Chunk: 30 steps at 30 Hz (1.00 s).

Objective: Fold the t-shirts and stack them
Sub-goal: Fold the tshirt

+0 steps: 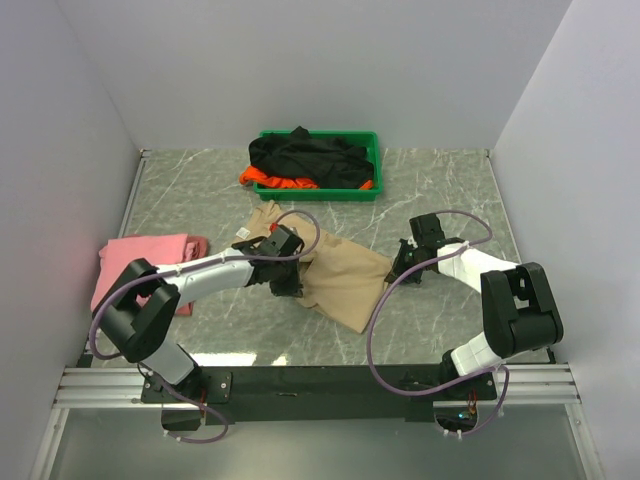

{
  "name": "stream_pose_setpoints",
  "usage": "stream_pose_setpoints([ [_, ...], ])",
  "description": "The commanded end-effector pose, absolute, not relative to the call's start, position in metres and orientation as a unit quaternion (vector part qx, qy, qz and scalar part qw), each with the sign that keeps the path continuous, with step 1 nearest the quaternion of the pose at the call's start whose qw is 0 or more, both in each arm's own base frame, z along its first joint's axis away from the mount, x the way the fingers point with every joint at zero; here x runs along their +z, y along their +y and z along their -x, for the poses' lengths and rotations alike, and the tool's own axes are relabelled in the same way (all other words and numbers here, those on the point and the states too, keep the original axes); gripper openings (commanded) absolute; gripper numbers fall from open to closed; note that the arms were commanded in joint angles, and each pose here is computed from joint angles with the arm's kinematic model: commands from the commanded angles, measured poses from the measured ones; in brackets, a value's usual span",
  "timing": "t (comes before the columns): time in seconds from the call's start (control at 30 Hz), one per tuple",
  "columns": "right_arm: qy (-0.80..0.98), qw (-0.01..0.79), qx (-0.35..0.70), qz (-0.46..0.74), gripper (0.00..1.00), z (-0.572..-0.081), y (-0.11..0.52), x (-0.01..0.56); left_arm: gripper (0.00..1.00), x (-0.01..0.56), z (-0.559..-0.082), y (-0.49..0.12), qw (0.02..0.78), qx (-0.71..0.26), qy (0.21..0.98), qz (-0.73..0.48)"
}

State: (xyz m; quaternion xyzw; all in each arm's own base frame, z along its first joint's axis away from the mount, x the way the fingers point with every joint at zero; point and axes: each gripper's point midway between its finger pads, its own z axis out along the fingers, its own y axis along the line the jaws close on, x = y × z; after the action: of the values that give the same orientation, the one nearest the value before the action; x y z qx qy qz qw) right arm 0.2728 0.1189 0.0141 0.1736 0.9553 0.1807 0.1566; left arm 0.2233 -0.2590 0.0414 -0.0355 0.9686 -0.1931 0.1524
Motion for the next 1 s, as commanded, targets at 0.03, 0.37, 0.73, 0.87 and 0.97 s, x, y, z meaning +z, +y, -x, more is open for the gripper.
stream_pose_setpoints([
  [0.03, 0.961, 0.152, 0.156, -0.169, 0.04, -0.266, 0.108, 0.004, 0.01, 0.071, -0.250, -0.263, 0.207, -0.200, 0.957, 0.034],
  [0.37, 0.963, 0.150, 0.153, -0.165, 0.03, -0.265, 0.107, 0.004, 0.01, 0.076, -0.274, -0.237, 0.264, -0.155, 0.952, 0.025],
  [0.73, 0.962, 0.152, 0.155, -0.165, 0.08, -0.266, 0.107, 0.008, 0.58, 0.058, -0.264, -0.224, 0.226, -0.119, 0.966, 0.038],
  [0.87, 0.959, 0.165, 0.167, -0.156, 0.15, -0.271, 0.111, 0.022, 0.77, 0.098, -0.267, -0.222, 0.260, -0.133, 0.956, 0.039],
  [0.97, 0.957, 0.179, 0.171, -0.153, 0.32, -0.274, 0.111, 0.038, 0.99, 0.136, -0.267, -0.231, 0.294, -0.156, 0.943, 0.032],
])
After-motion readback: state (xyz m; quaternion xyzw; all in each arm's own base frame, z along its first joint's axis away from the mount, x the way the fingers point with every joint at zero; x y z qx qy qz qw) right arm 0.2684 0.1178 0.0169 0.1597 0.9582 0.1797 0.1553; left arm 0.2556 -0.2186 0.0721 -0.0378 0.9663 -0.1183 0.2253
